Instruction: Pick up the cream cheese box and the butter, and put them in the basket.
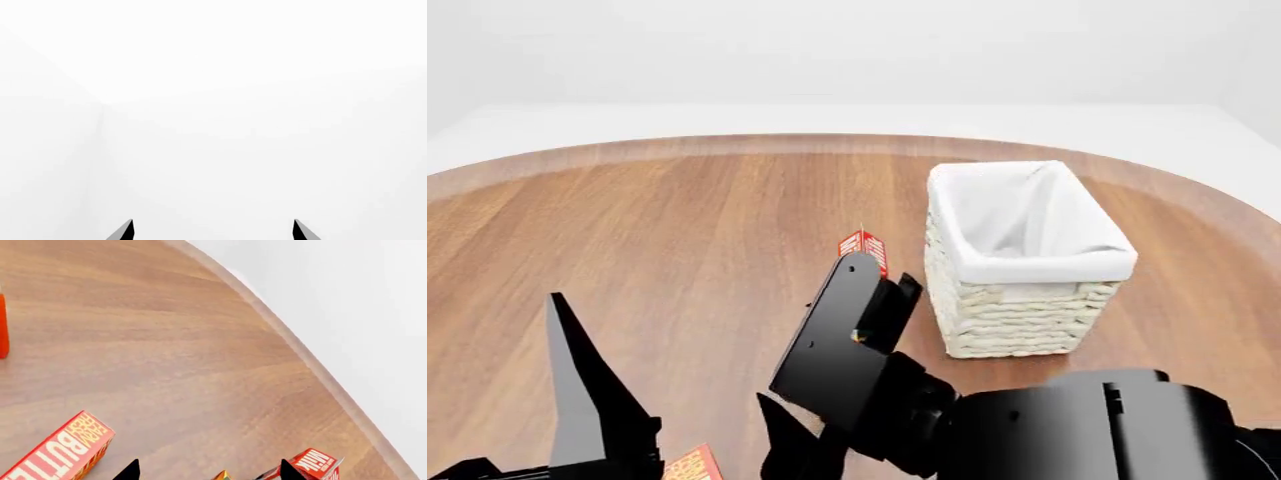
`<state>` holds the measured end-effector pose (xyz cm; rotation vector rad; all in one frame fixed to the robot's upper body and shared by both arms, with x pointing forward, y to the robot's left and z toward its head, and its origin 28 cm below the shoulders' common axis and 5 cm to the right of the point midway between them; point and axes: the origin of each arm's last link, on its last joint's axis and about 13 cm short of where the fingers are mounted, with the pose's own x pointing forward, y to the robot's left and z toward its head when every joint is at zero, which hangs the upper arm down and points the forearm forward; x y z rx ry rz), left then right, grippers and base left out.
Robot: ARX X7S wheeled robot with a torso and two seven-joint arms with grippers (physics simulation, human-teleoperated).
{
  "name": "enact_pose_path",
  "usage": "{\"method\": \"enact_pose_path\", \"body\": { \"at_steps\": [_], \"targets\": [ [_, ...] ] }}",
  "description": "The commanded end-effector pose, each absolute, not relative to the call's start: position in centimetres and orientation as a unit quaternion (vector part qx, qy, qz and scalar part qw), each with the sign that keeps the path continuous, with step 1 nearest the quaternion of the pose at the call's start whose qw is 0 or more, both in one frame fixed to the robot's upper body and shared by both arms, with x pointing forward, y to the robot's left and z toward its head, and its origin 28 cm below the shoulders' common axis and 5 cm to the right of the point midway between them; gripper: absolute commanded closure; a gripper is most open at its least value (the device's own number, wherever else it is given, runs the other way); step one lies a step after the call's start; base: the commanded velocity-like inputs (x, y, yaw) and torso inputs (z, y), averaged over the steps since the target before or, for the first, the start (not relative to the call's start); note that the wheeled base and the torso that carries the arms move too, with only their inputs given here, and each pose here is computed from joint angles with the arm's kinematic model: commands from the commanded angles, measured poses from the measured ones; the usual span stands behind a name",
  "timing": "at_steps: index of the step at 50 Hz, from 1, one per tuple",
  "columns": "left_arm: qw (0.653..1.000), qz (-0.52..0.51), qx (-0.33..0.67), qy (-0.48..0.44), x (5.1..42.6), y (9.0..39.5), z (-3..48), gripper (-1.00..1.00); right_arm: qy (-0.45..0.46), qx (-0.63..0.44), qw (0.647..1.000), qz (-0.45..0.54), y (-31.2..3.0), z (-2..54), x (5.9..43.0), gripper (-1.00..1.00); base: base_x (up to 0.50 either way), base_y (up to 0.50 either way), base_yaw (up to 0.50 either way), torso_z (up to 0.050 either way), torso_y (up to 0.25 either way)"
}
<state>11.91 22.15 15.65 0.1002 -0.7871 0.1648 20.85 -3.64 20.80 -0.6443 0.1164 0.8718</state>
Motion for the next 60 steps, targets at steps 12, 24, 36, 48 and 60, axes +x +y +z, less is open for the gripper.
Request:
{"method": "enact_pose_path", "body": {
  "at_steps": [12,24,36,48,60],
  "targets": [
    [0.911,0.084,0.051,-0.401,11.8,22.3,16.0,-1.0,0.065,-0.253,0.86,0.438,-2.5,19.4,20.9,-1.0,0.0,0.0,0.0,0.0,0.0],
    [0.911,0.084,0.051,-0.4,11.9,22.3,16.0,-1.0,0.076,-0.233,0.865,0.438,-2.5,18.7,21.0,-1.0,0.0,0.0,0.0,0.0,0.0],
    [0.91,0.084,0.052,-0.402,11.8,22.3,16.0,-1.0,0.086,-0.225,0.863,0.444,-2.1,17.3,21.1,-1.0,0.0,0.0,0.0,0.0,0.0],
    [0.91,0.085,0.052,-0.402,11.8,22.3,16.0,-1.0,0.095,-0.213,0.86,0.453,-1.7,16.4,20.8,-1.0,0.0,0.0,0.0,0.0,0.0],
    [0.908,0.085,0.05,-0.406,11.6,22.4,16.2,-1.0,0.108,-0.175,0.871,0.445,-1.5,15.7,21.6,-1.0,0.0,0.0,0.0,0.0,0.0]
  ]
}}
